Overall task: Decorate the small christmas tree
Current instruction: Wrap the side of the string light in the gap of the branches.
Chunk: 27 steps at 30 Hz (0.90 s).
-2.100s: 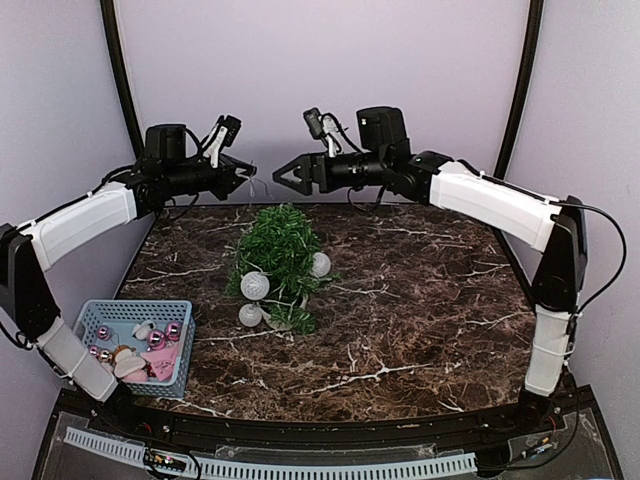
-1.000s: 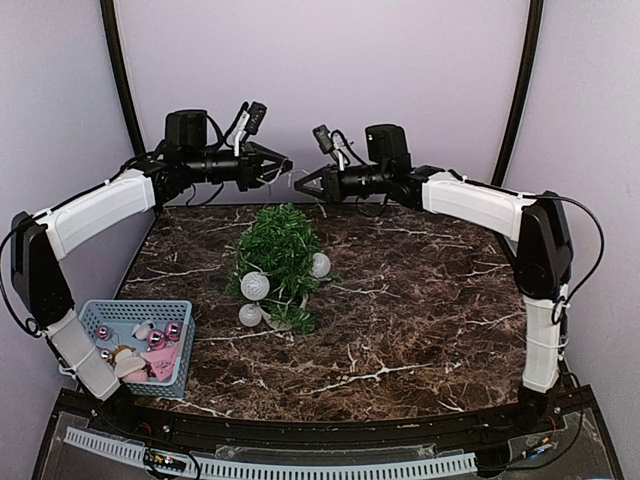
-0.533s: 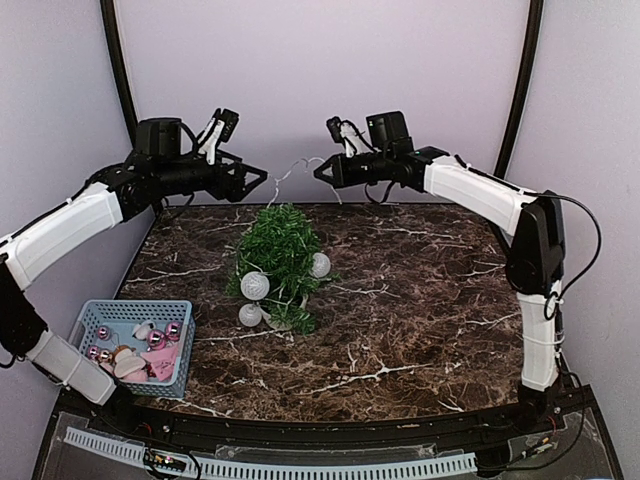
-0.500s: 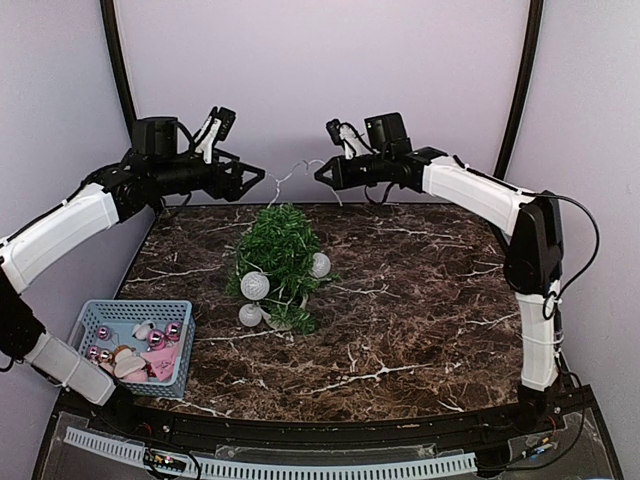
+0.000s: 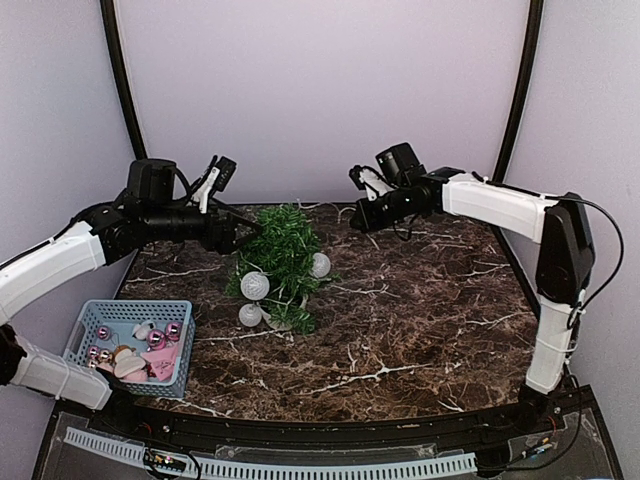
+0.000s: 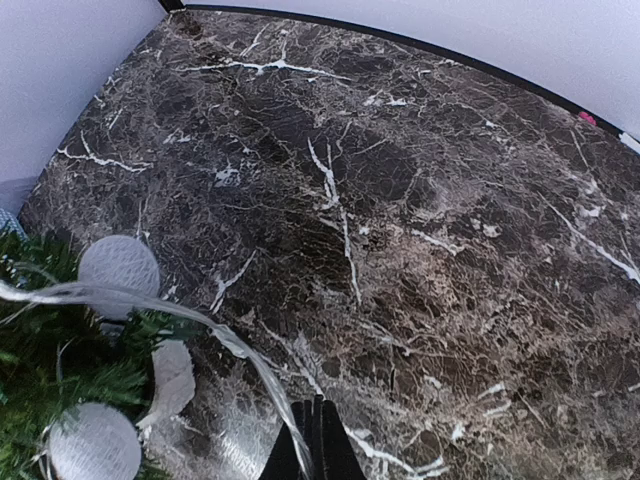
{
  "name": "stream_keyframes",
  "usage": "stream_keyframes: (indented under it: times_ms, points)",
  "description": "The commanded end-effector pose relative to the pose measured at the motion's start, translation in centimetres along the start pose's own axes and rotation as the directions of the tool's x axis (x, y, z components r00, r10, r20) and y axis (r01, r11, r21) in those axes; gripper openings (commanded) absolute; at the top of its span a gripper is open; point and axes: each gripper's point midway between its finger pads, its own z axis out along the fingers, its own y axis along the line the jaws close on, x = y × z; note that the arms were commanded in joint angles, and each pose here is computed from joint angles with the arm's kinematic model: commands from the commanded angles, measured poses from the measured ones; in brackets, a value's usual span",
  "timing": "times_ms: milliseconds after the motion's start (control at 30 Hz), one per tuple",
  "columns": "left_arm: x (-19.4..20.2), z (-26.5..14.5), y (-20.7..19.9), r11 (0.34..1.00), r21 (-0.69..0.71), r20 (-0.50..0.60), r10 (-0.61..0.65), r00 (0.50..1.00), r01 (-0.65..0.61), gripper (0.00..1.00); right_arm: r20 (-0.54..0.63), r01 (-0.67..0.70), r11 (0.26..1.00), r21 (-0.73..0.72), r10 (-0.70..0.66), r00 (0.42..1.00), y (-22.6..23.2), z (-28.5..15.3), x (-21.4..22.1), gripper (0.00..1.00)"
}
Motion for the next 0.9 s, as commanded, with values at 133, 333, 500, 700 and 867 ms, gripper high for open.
stream_keyframes:
  times_ms: [133, 333, 500, 700, 867]
  points:
    - [1.7, 0.0, -1.8, 0.998, 0.058, -0.03, -0.019, 0.999, 0.021, 0.5, -0.003, 0.026, 0.999, -0.032, -0.026, 1.0, 3.3, -6.9, 2.5, 0.0]
    - [1.8, -0.2, -2.2, 0.998, 0.063, -0.009, -0.019, 1.0, 0.019, 0.22, -0.092, 0.056, 0.99, -0.131, -0.068, 0.993, 8.4, -9.1, 5.9, 0.0]
    - [1.9, -0.3, -2.3, 0.998, 0.066, -0.01, -0.02, 1.0, 0.02, 0.04, -0.144, 0.061, 0.971, -0.232, -0.097, 0.985, 12.8, -10.5, 8.4, 0.0]
    - [1.8, -0.4, -2.4, 0.998, 0.065, 0.0, -0.016, 1.0, 0.016, 0.0, -0.174, 0.028, 0.93, -0.367, -0.098, 0.98, 17.8, -11.0, 11.0, 0.0]
    - [1.5, -0.3, -2.4, 0.998, 0.066, 0.01, -0.018, 1.0, 0.017, 0.0, -0.163, 0.001, 0.9, -0.437, -0.08, 0.983, 20.3, -10.0, 12.0, 0.0]
